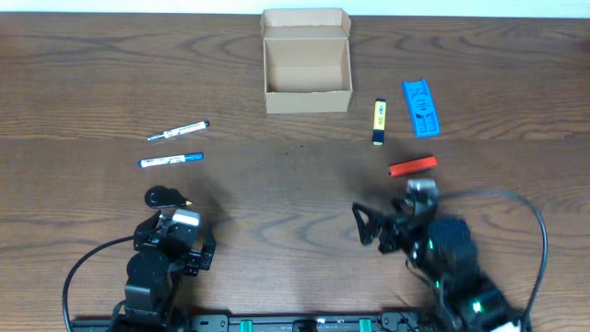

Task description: Pack container

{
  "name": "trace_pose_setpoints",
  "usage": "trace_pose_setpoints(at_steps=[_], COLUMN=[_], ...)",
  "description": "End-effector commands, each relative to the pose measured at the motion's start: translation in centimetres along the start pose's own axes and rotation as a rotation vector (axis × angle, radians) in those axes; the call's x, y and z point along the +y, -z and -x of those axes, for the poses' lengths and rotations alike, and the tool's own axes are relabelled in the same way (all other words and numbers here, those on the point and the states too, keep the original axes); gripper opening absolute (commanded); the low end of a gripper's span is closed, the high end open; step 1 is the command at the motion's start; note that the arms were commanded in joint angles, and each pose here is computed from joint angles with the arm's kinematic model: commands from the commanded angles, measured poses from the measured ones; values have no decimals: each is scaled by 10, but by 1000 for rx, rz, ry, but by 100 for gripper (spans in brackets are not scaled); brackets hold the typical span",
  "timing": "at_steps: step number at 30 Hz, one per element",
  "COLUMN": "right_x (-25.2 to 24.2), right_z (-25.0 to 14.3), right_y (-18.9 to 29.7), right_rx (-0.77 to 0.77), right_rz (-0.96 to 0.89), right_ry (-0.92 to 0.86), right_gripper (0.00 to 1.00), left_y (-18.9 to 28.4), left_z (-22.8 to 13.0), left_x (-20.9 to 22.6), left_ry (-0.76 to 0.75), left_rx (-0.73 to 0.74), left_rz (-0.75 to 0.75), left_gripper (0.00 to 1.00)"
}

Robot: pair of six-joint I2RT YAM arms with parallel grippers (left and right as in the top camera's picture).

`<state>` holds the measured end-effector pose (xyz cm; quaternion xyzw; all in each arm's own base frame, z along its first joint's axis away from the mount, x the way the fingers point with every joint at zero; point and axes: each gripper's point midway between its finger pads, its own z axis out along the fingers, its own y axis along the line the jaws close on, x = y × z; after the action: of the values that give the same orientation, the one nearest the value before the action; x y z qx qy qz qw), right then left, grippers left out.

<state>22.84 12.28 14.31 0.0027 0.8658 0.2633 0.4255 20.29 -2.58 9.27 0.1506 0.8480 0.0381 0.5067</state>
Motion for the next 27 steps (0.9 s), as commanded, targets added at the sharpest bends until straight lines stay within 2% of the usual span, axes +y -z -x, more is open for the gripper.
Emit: trace_pose_setpoints(at_steps=[1,5,9,13,20,27], right_x=[13,22,17,7,-27,-46], right_z=[49,91,129,159,185,187], right_y=[-9,-37,-74,-111,-173,-236], right_rx=[-9,44,95,141,209,245], right_rz=[-37,-76,-131,-175,-312,-332], right_ry=[115,166,142,155,154,146], right_gripper=[99,99,99,95,95,92], left_y=[-1,-1,-1,-1,-1,-1], left_z=[-4,-4,-4,-4,-4,-4], left_x=[1,1,1,1,1,1], left_ry=[-20,-20,-20,-21,-20,-20], left_rx=[9,9,9,9,9,9], left_rz=[9,9,9,9,9,9], left_gripper=[96,95,95,96,95,95])
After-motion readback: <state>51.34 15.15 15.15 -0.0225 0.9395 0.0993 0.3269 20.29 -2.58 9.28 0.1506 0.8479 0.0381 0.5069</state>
